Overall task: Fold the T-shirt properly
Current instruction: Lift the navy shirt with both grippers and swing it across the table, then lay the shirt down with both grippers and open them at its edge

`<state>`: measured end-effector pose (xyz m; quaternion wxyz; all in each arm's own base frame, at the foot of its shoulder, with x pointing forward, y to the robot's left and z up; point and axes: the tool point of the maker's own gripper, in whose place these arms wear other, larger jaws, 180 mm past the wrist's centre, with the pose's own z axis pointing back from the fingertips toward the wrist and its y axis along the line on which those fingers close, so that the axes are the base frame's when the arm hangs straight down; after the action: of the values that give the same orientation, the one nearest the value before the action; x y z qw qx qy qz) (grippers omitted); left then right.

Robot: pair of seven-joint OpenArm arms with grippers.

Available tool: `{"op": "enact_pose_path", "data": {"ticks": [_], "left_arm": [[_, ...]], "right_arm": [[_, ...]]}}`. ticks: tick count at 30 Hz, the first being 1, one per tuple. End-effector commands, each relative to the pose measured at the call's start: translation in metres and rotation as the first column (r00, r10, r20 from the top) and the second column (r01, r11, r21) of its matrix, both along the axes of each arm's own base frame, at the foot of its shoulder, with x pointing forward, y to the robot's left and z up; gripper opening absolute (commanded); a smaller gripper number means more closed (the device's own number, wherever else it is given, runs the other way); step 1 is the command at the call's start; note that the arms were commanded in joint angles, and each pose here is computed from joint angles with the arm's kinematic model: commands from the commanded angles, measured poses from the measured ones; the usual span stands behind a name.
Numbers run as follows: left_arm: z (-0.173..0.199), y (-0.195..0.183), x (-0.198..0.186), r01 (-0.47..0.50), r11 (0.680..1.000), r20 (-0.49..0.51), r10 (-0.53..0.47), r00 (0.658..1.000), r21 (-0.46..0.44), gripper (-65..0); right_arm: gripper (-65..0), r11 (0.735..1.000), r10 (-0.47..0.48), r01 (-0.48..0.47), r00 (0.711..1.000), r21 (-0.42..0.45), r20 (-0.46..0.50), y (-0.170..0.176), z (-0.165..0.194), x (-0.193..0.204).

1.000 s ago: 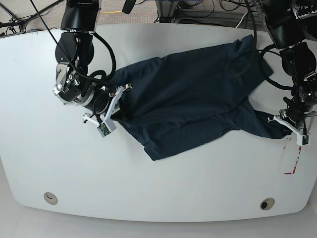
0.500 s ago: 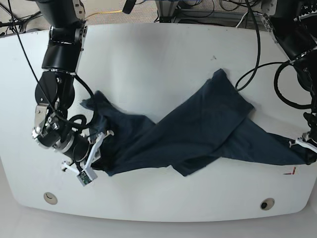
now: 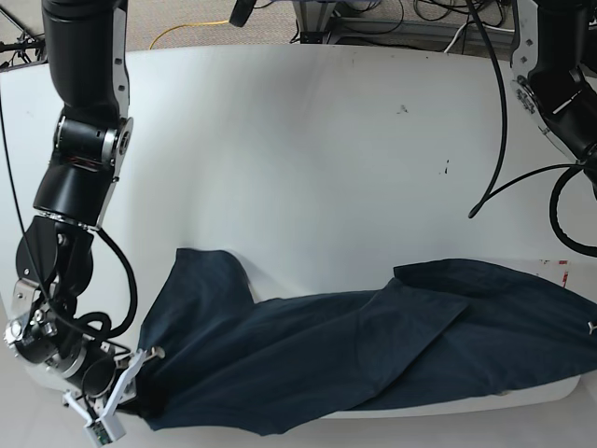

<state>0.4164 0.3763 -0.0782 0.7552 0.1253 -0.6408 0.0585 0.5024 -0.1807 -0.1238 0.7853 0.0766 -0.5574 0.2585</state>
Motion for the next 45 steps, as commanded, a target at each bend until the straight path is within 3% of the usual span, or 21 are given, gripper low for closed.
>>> {"op": "enact_pose_path", "data": {"ticks": [1,8,14,18,25,31,34,45], "left_arm": [[0.046,0.008,-0.002,-0.01,0.999,0.113,0.005,0.994,0.044,-65.0],[0.078,0.005,-0.001,-0.005,0.999,0.187,-0.005,0.982,0.05,-65.0],[0.078,-0.001,0.002,0.01,0.999,0.187,-0.02,0.982,0.052,-65.0],[0.071,-0.013,0.008,0.04,0.997,0.161,-0.051,0.986,0.073,-65.0],[0.01,-0.04,-0.003,0.089,0.993,0.049,-0.093,0.995,0.081,-65.0],[-0.051,-0.045,-0.039,0.091,0.991,-0.094,-0.082,0.992,0.1,-65.0],[-0.079,-0.049,-0.056,0.082,0.994,-0.142,-0.072,0.987,0.068,-65.0],[-0.168,-0.031,-0.135,-0.003,1.0,-0.371,0.01,0.929,0.018,-65.0]], "right_arm": [[-65.0,1.0,-0.022,0.019,0.994,0.021,0.112,-0.014,0.057,0.013],[-65.0,0.998,-0.057,0.052,0.982,0.029,0.181,-0.036,0.108,0.021],[-65.0,0.997,-0.081,0.08,0.981,0.013,0.175,-0.05,0.109,0.018],[-65.0,0.995,-0.096,0.096,0.986,0.004,0.138,-0.056,0.075,0.007],[-65.0,0.991,-0.134,0.134,0.989,0.017,0.054,-0.065,0.003,-0.028],[-65.0,0.984,-0.168,0.171,0.983,0.044,-0.067,-0.07,-0.068,-0.063],[-65.0,0.985,-0.164,0.171,0.978,0.04,-0.127,-0.067,-0.1,-0.081],[-65.0,0.972,-0.207,0.232,0.918,0.037,-0.339,-0.069,-0.194,-0.161]]}}
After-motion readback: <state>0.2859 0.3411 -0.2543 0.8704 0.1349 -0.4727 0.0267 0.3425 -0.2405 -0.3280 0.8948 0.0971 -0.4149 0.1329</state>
